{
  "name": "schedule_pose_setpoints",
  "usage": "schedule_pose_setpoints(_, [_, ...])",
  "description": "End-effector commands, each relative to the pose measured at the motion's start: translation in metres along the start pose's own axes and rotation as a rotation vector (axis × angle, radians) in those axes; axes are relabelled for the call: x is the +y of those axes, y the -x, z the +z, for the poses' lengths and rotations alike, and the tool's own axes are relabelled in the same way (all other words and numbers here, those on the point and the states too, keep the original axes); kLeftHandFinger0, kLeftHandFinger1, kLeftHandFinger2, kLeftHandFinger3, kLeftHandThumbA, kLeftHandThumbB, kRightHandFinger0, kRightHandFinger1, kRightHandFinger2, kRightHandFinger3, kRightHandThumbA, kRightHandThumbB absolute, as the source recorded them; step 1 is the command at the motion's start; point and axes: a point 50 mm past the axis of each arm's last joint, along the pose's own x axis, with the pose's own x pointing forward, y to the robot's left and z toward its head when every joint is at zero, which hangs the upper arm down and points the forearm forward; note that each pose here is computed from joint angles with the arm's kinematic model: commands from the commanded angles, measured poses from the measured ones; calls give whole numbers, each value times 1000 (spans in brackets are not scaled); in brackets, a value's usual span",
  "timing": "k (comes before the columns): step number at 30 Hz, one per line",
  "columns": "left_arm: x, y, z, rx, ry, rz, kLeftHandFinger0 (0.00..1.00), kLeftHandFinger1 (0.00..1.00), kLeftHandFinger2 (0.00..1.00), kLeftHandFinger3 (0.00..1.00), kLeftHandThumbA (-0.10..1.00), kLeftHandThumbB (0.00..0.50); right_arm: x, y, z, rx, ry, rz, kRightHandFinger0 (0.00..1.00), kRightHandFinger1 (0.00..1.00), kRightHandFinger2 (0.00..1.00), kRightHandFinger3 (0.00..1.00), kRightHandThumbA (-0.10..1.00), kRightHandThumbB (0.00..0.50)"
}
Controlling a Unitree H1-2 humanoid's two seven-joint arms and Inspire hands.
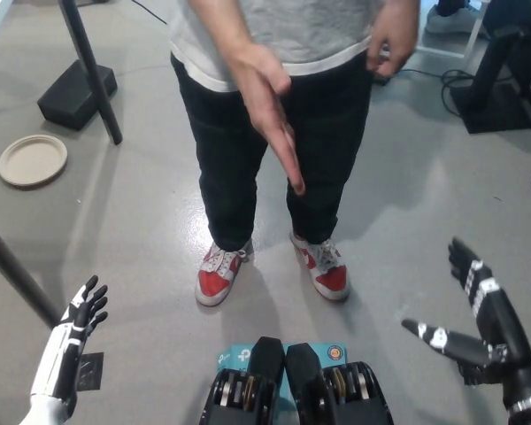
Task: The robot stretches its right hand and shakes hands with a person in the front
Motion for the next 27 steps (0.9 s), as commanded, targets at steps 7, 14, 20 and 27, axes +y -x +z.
schedule_pose_setpoints(7, [1, -3, 17, -89, 17, -22, 1000, 1000, 1000, 1000, 1000, 186, 7, -68, 102, -172, 75, 48, 1000, 1000, 1000, 1000, 1000, 303])
schedule_pose_setpoints(14, [4, -4, 18, -94, 7, -15, 1000, 1000, 1000, 1000, 1000, 184, 24, -121, 151, -173, 176, 107, 1000, 1000, 1000, 1000, 1000, 384])
schedule_pose_setpoints(20, [5, -4, 17, -95, 3, -22, 1000, 1000, 1000, 1000, 1000, 193, 50, -159, 171, -120, 206, 158, 1000, 1000, 1000, 1000, 1000, 396])
schedule_pose_setpoints(27, [4, -6, 21, -102, 5, -28, 1000, 1000, 1000, 1000, 1000, 178, 74, -195, 180, -71, 240, 236, 1000, 1000, 1000, 1000, 1000, 368])
